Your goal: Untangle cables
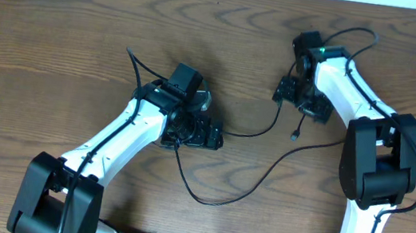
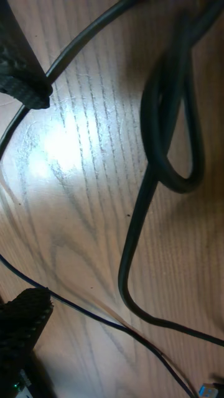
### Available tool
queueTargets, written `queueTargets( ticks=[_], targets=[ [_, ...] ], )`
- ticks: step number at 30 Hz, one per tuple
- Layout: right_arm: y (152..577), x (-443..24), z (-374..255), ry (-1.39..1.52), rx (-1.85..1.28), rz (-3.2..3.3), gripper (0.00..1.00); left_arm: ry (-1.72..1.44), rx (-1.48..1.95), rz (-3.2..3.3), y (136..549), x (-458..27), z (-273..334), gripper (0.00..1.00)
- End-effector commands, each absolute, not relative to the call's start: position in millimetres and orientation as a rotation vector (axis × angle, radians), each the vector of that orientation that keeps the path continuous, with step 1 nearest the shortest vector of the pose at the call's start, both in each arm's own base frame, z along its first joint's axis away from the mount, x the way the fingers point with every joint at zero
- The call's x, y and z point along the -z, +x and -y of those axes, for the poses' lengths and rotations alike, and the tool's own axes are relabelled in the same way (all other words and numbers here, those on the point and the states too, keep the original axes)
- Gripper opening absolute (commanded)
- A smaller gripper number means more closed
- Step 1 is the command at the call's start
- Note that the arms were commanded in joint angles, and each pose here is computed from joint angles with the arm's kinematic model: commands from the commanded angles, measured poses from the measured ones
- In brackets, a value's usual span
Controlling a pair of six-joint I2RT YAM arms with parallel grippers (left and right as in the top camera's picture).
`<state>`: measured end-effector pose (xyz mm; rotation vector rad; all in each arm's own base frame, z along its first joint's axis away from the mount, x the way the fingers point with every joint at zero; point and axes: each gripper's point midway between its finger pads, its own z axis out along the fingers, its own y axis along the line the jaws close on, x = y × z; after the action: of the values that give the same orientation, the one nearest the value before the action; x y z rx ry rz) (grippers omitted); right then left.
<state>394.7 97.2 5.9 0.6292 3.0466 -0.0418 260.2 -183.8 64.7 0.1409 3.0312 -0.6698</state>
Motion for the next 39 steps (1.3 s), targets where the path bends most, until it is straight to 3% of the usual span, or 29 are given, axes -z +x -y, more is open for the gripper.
queueTargets(
  ticks=[1, 9, 11, 14, 15, 18, 27, 34, 39],
  targets=[
    [383.9, 6.3, -102.6, 0.685, -0.002, -3.072, 0.99, 0.172, 0.68, -3.019, 262.2, -68.2, 186.2, 0.98],
    [374.9, 24.6, -115.0, 0.63, -0.016, -3.074, 0.99, 0.172, 0.679, -3.019, 262.2, -68.1, 186.2, 0.98],
    [372.9, 26.7, -114.9, 0.629, -0.014, -3.078, 0.93, 0.172, 0.68, -3.019, 262.2, -68.2, 186.2, 0.98],
    [369.2, 30.8, -116.2, 0.632, -0.03, -3.088, 0.6, 0.171, 0.679, -3.019, 262.2, -68.1, 186.2, 0.98],
    [369.2, 32.3, -118.1, 0.631, -0.048, -3.087, 0.4, 0.172, 0.679, -3.019, 262.2, -68.1, 186.2, 0.98],
    [373.2, 34.4, -121.8, 0.628, -0.09, -3.073, 0.03, 0.171, 0.679, -3.019, 262.2, -68.1, 186.2, 0.98],
    [449.7, 12.3, -127.9, 0.244, -0.283, -2.845, 0.01, 0.171, 0.679, -3.019, 262.2, -68.1, 186.2, 0.98],
    [549.9, -87.9, -73.6, 0.058, -0.235, -2.533, 0.01, 0.171, 0.679, -3.019, 262.2, -68.1, 186.2, 0.98],
    [610.9, -208.0, -20.1, 0.019, -0.09, -2.223, 0.01, 0.172, 0.679, -3.019, 262.2, -68.1, 186.2, 0.98]
  ],
)
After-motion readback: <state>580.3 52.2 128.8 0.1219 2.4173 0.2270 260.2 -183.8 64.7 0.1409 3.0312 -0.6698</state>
